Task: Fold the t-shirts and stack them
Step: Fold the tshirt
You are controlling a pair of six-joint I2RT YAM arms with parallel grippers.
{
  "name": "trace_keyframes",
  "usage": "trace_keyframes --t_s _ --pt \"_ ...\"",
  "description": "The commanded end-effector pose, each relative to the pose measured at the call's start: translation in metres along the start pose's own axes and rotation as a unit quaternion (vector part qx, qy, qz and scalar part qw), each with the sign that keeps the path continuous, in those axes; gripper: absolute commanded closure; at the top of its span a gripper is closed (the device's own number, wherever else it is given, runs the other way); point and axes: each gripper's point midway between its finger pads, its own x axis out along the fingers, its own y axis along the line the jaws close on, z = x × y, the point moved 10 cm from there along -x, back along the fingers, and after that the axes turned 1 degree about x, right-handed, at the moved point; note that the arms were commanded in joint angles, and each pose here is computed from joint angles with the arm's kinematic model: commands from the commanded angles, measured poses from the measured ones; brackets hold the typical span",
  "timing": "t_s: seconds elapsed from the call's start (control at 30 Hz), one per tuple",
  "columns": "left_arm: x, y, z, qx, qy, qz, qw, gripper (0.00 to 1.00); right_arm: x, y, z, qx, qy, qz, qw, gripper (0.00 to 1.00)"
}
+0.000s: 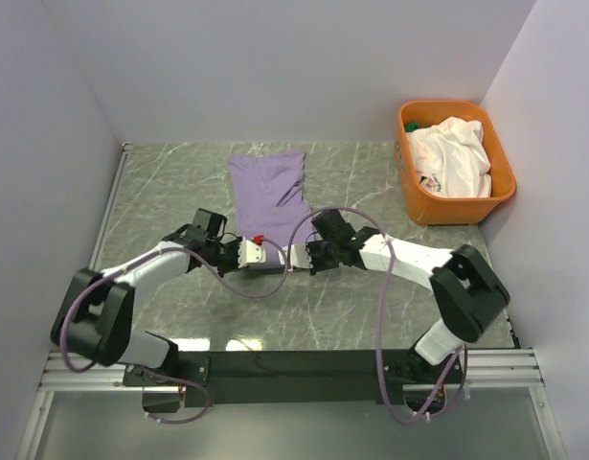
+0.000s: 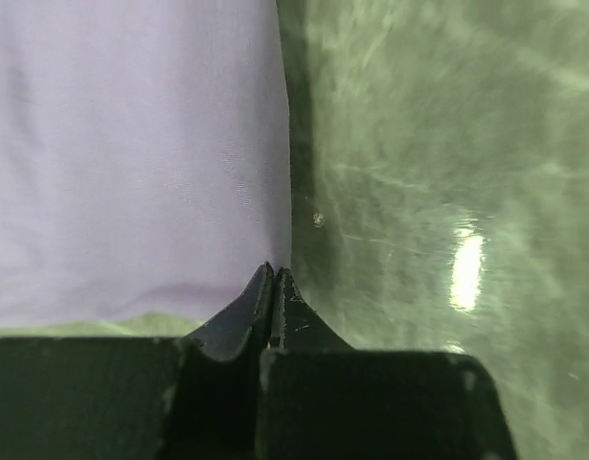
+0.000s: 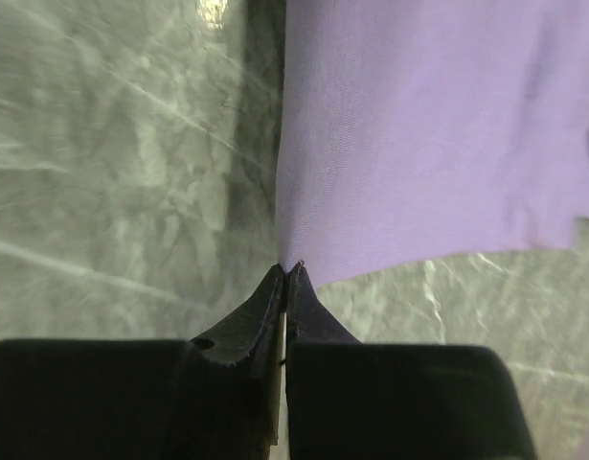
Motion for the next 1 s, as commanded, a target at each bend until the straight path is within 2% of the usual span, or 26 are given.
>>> trace_keyframes --t_s 0.0,0.3,0.43,0.63,0.8,0.9,0.97 --pt "-0.019 -0.014 0.02 -0.001 -0.038 -0.017 0.999 0.99 -0.028 0.01 0.012 0.019 -0.018 -0.009 1.0 1.0" --pt "-0.068 -0.072 0.045 0.019 -0.084 -0.055 0.995 0.99 -0.077 0.05 0.03 0.012 -0.052 -0.01 0.999 1.0" --pt "-0.098 -0.097 0.062 0.04 -0.12 -0.066 0.99 0.99 -0.112 0.074 0.048 -0.011 -0.095 -0.013 0.995 1.0" --pt "-0.118 -0.114 0.073 0.003 -0.139 -0.068 0.988 1.0 -0.139 0.079 0.059 -0.01 -0.116 -0.039 0.992 1.0" --pt "-0.13 -0.088 0.088 -0.004 -0.146 0.002 0.989 1.0 -0.142 0.052 0.072 -0.009 -0.115 -0.062 0.991 1.0" --pt "-0.133 -0.059 0.081 -0.022 -0.152 0.01 0.988 1.0 -0.135 0.028 0.069 -0.005 -0.107 -0.068 0.992 1.0" --pt "-0.134 -0.024 0.072 -0.051 -0.148 0.015 0.988 1.0 -0.129 0.008 0.068 -0.003 -0.099 -0.07 0.993 1.0"
